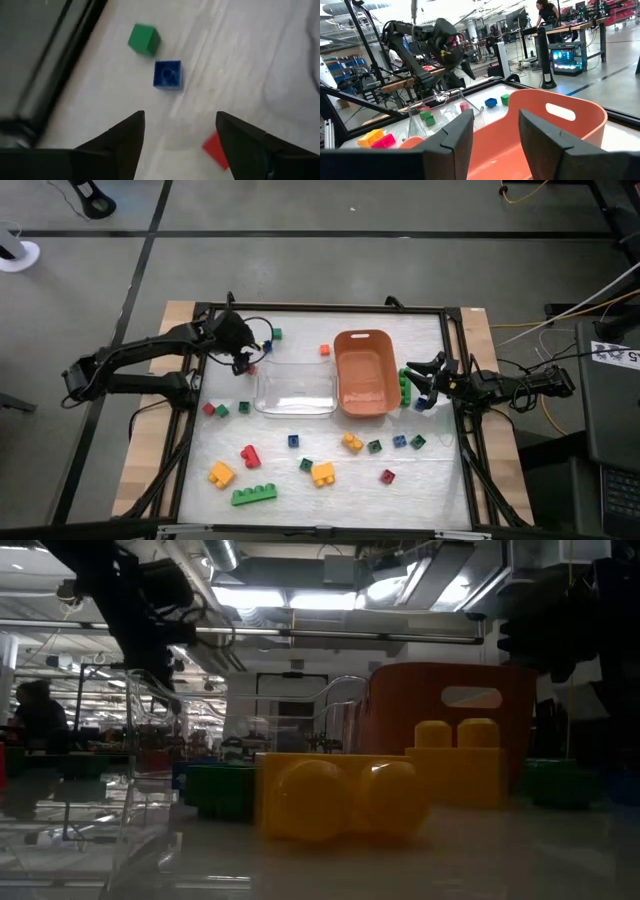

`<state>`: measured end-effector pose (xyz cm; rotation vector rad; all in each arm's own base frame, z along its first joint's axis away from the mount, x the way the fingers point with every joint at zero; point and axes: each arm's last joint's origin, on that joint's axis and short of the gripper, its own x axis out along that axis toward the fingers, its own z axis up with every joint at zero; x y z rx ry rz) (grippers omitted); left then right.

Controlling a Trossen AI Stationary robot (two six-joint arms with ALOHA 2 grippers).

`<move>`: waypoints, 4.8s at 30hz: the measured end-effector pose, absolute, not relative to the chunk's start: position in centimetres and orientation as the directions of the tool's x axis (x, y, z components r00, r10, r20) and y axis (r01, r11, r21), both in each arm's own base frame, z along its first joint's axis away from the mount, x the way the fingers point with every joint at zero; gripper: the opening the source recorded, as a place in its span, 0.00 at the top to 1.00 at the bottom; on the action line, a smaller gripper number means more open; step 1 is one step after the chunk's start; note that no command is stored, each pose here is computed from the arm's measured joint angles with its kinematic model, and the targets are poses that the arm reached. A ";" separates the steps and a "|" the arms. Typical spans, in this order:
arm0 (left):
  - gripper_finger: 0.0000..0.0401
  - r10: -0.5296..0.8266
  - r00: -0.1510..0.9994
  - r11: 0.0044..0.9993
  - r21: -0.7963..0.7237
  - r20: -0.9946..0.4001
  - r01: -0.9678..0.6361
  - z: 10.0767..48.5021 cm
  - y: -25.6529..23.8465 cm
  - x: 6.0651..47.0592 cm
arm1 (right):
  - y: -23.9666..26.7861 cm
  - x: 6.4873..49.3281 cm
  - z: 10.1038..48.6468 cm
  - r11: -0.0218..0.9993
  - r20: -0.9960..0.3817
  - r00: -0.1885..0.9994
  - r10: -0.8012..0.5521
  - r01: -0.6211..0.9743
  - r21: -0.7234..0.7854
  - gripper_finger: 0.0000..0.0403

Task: Sort blocks by size
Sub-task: Put the small red block into the transparent bin

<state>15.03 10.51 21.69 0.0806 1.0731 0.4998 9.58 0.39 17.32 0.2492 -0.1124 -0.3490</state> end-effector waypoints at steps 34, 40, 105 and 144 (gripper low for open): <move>0.44 0.173 0.145 0.968 0.196 -0.974 0.156 16.4 10.9 17.0 | 0.4 9.6 17.3 0.909 0.064 0.935 -0.349 0.321 0.267 0.61; 0.44 0.124 0.132 0.972 0.147 -0.983 0.183 15.6 11.1 17.4 | 0.4 9.6 17.3 0.909 0.064 0.935 -0.349 0.321 0.267 0.61; 0.66 0.056 0.805 0.971 -0.157 -0.590 -0.182 25.5 4.9 16.9 | 0.4 9.6 17.3 0.909 0.067 0.935 -0.348 0.319 0.268 0.61; 0.47 0.155 0.759 0.961 -0.081 -0.633 -0.263 20.0 1.7 25.3 | 0.2 6.1 24.9 0.956 -0.072 0.984 -0.164 0.176 0.236 0.61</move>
